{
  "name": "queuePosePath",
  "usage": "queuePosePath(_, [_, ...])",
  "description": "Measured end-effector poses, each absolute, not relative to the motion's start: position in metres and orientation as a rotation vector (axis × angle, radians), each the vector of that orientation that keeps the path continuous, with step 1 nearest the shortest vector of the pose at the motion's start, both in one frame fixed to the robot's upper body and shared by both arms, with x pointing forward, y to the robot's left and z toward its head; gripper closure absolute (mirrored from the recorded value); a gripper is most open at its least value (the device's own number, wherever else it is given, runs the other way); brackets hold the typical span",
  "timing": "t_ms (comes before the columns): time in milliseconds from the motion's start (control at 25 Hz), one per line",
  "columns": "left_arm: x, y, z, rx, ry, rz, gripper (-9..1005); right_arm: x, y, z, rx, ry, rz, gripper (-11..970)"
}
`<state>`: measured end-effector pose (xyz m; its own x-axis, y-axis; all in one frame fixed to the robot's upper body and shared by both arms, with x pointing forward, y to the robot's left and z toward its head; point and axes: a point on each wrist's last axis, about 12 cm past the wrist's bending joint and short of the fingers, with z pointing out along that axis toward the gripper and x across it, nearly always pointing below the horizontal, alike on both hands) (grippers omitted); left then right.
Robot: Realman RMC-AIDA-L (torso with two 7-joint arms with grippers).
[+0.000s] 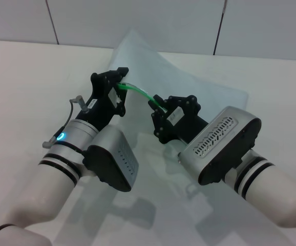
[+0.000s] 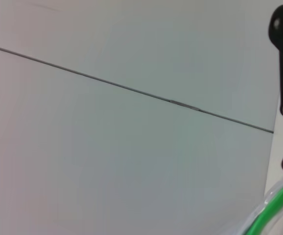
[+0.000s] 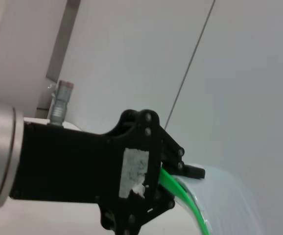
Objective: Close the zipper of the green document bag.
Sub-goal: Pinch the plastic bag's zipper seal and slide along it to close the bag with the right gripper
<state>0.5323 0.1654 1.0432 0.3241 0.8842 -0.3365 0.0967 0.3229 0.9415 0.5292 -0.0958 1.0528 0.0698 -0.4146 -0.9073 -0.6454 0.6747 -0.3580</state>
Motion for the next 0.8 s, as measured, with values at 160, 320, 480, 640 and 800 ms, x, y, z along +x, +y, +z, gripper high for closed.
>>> queuePosePath(160, [0.5318,0.1657,1.0431,1.122,1.128,0.684,942,0.5297,-0.0988,1.051,-0.899,1.564,0.208,878])
queuePosePath(320, [0.531,0.1655,1.043,1.124,1.123,0.675,942,0.5298,-0.1,1.0499,-0.897,1.568,0.204,877])
queuePosePath(480, [0.5292,0.1652,1.0426,1.121,1.119,0.654,942,0.5285,-0.1019,1.048,-0.892,1.577,0.203,877])
queuePosePath(640, [0.528,0.1654,1.042,1.121,1.119,0.646,942,0.5283,-0.1043,1.0466,-0.887,1.582,0.196,877])
queuePosePath(800, [0.5272,0.1652,1.0417,1.123,1.115,0.643,941,0.5282,-0.1056,1.0451,-0.883,1.586,0.19,877])
